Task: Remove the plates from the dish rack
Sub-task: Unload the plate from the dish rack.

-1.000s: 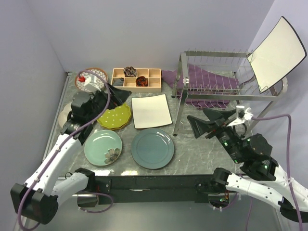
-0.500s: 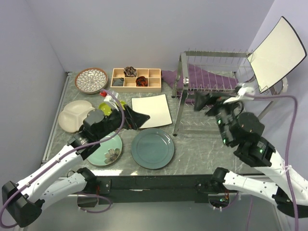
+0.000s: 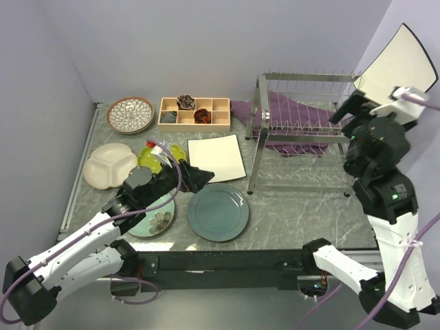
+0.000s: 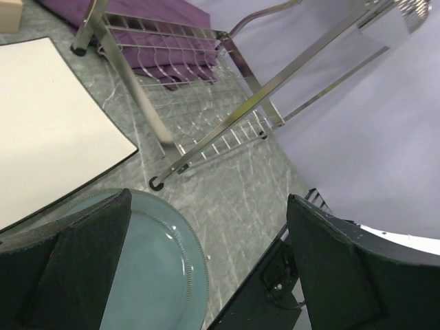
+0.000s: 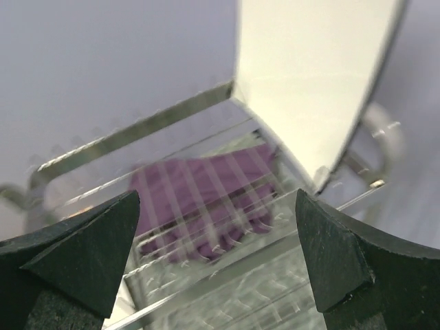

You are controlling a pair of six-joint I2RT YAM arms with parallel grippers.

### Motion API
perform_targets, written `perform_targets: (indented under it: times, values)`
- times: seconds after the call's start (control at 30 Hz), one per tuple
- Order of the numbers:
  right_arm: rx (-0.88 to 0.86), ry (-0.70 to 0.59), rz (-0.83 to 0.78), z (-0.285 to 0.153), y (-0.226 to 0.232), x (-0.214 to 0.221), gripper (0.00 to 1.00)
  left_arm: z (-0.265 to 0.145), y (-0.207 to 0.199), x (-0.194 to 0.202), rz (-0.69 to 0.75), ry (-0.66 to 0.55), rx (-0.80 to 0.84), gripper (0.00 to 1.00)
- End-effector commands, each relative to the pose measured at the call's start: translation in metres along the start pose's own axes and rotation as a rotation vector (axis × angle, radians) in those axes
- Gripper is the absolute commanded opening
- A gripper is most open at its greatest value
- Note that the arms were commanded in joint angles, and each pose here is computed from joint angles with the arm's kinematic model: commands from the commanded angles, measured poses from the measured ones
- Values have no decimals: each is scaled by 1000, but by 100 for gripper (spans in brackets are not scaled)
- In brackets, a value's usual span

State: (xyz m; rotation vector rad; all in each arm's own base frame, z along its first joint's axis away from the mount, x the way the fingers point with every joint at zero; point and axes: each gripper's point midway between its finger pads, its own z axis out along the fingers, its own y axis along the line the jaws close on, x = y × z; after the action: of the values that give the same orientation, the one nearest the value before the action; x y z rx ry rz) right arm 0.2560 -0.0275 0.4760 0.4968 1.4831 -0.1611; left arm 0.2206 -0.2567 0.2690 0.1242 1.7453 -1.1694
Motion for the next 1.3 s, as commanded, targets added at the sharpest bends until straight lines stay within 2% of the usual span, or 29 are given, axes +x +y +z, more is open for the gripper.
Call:
perform_targets:
  times: [0.0, 0.07, 0.23, 0.47, 0.53, 0.57, 0.63, 0.7, 0.8, 0.83, 0.87, 0.97, 1.1, 1.27]
  values:
    - [92, -36, -14, 7, -32, -38, 100, -2, -4, -13, 35, -74, 18, 100]
    - [53, -31, -13, 10, -28, -51, 100, -3, -5, -14, 36, -80, 23, 99]
    - [136, 21, -48, 31, -56, -50, 100, -6, -4, -15, 36, -93, 17, 99]
    - [104, 27, -36, 45, -75, -60, 100, -6, -3, -13, 39, -93, 21, 99]
    - [21, 51, -28, 56, -69, -58, 100, -4, -2, -10, 39, -82, 23, 99]
    - [24, 34, -24, 56, -77, -68, 100, -3, -2, -8, 39, -74, 23, 99]
    - [62, 87, -23, 70, -90, -60, 100, -1, -5, -7, 38, -62, 35, 100]
    - [101, 79, -35, 75, -102, -68, 100, 1, -8, -6, 33, -53, 54, 100]
    - [26, 51, -10, 82, -101, -75, 100, 4, -11, -5, 32, -46, 70, 99]
    - [-32, 74, 6, 87, -96, -66, 99, 5, -10, -5, 33, -43, 66, 100]
    - [-53, 46, 6, 90, -94, -72, 99, 6, -9, -4, 34, -42, 60, 99]
    - [-85, 76, -30, 102, -97, -63, 96, 7, -3, 3, 29, -17, 40, 100]
    - [-122, 101, -43, 115, -98, -58, 83, 3, 1, 6, 49, -30, 19, 99]
    - [-166, 108, -45, 127, -95, -56, 75, 1, 1, 3, 58, -43, 19, 99]
